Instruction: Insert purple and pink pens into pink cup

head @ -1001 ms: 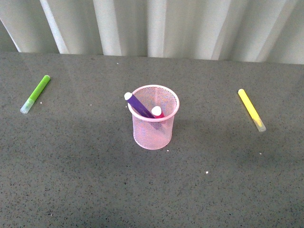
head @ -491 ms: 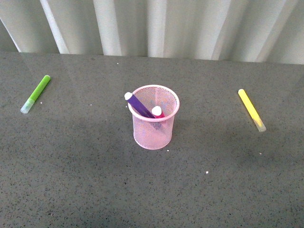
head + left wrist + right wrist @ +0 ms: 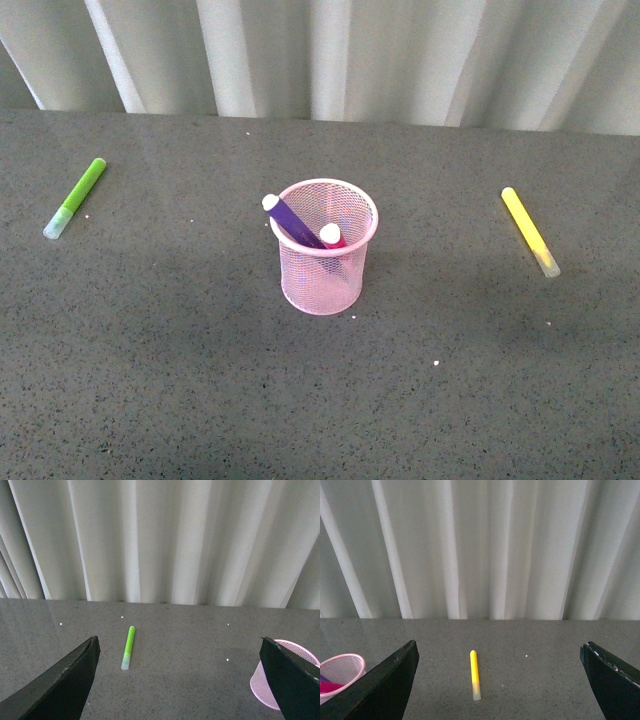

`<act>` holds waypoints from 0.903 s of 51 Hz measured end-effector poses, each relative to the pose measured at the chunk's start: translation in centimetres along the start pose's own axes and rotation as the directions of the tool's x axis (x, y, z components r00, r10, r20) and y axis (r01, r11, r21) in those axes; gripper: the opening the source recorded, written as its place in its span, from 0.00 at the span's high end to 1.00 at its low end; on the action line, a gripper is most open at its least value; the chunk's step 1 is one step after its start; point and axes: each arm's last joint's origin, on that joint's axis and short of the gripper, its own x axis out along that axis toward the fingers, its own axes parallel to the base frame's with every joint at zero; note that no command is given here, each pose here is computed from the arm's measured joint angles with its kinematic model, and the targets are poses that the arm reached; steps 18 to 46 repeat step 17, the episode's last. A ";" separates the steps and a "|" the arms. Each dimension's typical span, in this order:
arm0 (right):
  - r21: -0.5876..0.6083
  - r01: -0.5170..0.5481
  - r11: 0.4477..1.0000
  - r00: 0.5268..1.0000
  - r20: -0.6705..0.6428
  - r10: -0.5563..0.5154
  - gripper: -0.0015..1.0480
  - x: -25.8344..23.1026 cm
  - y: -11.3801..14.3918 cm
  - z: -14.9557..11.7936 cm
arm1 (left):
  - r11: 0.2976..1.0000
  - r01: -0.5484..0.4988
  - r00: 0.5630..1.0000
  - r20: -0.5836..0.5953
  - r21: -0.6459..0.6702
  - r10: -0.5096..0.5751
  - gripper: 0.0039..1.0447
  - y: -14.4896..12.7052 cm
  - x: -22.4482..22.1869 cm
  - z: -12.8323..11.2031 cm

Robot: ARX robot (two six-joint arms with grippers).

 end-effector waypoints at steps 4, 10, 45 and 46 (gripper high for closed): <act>0.000 0.000 1.000 1.000 0.000 0.000 0.07 0.0 0.0 0.0 | 1.000 0.000 1.000 0.000 0.000 0.000 0.06 0.0 0.0 0.0; 0.000 0.000 1.000 1.000 0.000 0.000 0.07 0.0 0.0 0.0 | 1.000 0.000 1.000 0.000 0.000 0.000 0.06 0.0 0.0 0.0; 0.000 0.000 1.000 1.000 0.000 0.000 0.07 0.0 0.0 0.0 | 1.000 0.000 1.000 0.000 0.000 0.000 0.06 0.0 0.0 0.0; 0.000 0.000 1.000 1.000 0.000 0.000 0.07 0.0 0.0 0.0 | 1.000 0.000 1.000 0.000 0.000 0.000 0.06 0.0 0.0 0.0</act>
